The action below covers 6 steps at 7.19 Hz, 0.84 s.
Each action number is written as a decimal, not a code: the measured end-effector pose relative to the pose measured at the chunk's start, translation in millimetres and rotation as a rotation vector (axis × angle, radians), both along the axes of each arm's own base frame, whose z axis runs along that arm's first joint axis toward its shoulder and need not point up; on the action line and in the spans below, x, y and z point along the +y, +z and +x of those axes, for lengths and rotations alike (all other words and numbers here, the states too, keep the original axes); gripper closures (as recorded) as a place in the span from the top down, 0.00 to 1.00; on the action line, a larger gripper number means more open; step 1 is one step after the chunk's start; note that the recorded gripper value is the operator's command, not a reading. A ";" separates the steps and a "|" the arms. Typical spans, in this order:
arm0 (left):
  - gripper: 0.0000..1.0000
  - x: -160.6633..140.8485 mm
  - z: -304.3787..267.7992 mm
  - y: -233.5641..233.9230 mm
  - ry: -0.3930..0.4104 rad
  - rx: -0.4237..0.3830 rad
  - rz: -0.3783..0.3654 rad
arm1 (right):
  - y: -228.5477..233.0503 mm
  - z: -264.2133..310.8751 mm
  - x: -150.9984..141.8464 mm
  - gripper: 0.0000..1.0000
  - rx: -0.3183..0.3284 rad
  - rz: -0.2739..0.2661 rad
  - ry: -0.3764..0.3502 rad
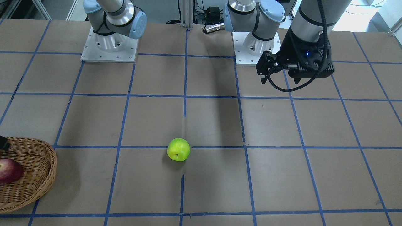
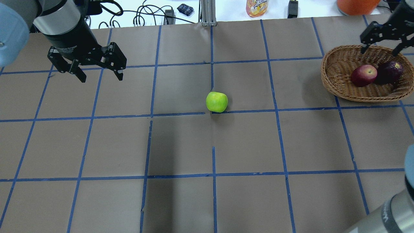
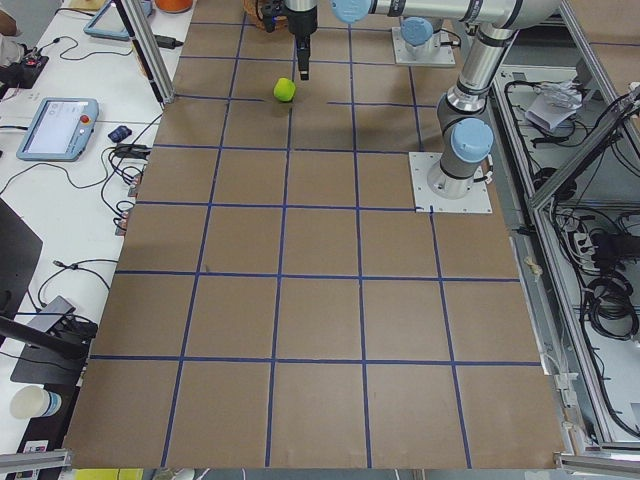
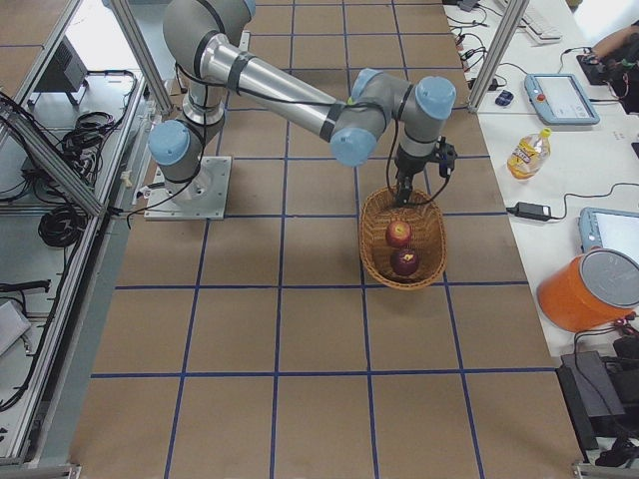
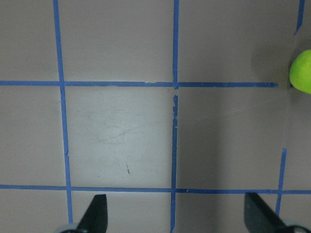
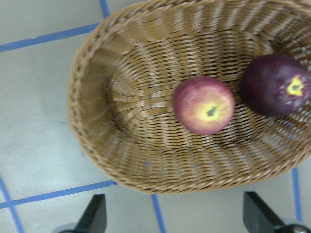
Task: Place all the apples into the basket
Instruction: 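Lower the right gripper onto the green apple and close it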
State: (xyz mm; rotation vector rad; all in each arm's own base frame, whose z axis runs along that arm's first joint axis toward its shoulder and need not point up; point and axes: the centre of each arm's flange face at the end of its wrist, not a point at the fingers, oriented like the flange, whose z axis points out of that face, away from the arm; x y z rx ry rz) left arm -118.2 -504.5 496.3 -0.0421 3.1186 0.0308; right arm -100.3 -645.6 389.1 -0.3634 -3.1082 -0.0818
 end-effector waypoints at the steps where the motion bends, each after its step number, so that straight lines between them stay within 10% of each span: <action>1: 1.00 -4.9 0.7 -3.8 0.001 -0.003 -0.005 | 4.6 77.9 -2.4 1.00 -0.016 0.007 -0.056; 6: 1.00 -4.4 2.3 -0.8 -0.010 -0.035 -0.013 | -46.6 372.1 27.3 1.00 -0.012 0.020 -0.189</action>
